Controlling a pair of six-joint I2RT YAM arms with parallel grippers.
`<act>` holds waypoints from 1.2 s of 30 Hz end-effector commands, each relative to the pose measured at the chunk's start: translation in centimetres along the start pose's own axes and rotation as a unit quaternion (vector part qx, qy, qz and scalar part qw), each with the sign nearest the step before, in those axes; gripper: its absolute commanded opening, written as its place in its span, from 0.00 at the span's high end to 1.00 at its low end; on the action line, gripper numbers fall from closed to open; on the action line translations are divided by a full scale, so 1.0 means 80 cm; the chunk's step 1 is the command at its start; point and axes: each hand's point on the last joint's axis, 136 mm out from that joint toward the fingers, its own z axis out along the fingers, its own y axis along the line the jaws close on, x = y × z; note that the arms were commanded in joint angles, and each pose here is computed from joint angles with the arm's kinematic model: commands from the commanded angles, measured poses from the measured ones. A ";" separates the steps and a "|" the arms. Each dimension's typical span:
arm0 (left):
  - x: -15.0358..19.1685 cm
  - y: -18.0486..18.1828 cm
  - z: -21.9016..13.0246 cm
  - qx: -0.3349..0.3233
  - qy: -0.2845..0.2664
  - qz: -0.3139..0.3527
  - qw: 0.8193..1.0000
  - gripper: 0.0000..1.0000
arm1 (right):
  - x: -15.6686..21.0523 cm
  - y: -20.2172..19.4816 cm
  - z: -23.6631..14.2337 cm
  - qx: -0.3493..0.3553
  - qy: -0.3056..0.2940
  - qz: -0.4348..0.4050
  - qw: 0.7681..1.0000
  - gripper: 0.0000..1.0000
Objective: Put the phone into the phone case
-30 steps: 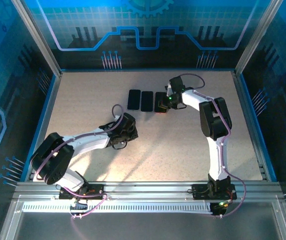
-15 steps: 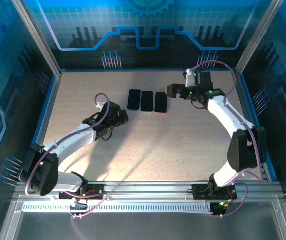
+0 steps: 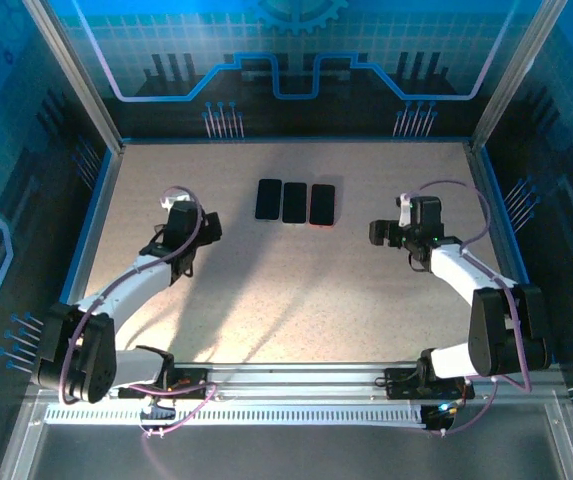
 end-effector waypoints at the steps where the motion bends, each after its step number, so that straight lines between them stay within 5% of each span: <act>1: -0.026 0.014 0.010 0.003 -0.054 0.014 0.998 0.01 | -0.037 -0.028 -0.004 0.046 -0.088 -0.008 0.995 0.00; 11: -0.020 0.039 0.054 0.037 -0.122 0.011 0.992 0.01 | -0.049 -0.028 0.013 0.042 -0.171 -0.050 0.983 0.00; 22: 0.010 -0.009 0.052 0.175 -0.138 0.062 0.973 0.01 | -0.027 -0.009 0.009 -0.017 -0.233 -0.074 0.970 0.00; 36: 0.008 -0.006 0.055 0.166 -0.135 0.059 0.975 0.01 | -0.028 -0.004 0.013 -0.012 -0.223 -0.084 0.971 0.00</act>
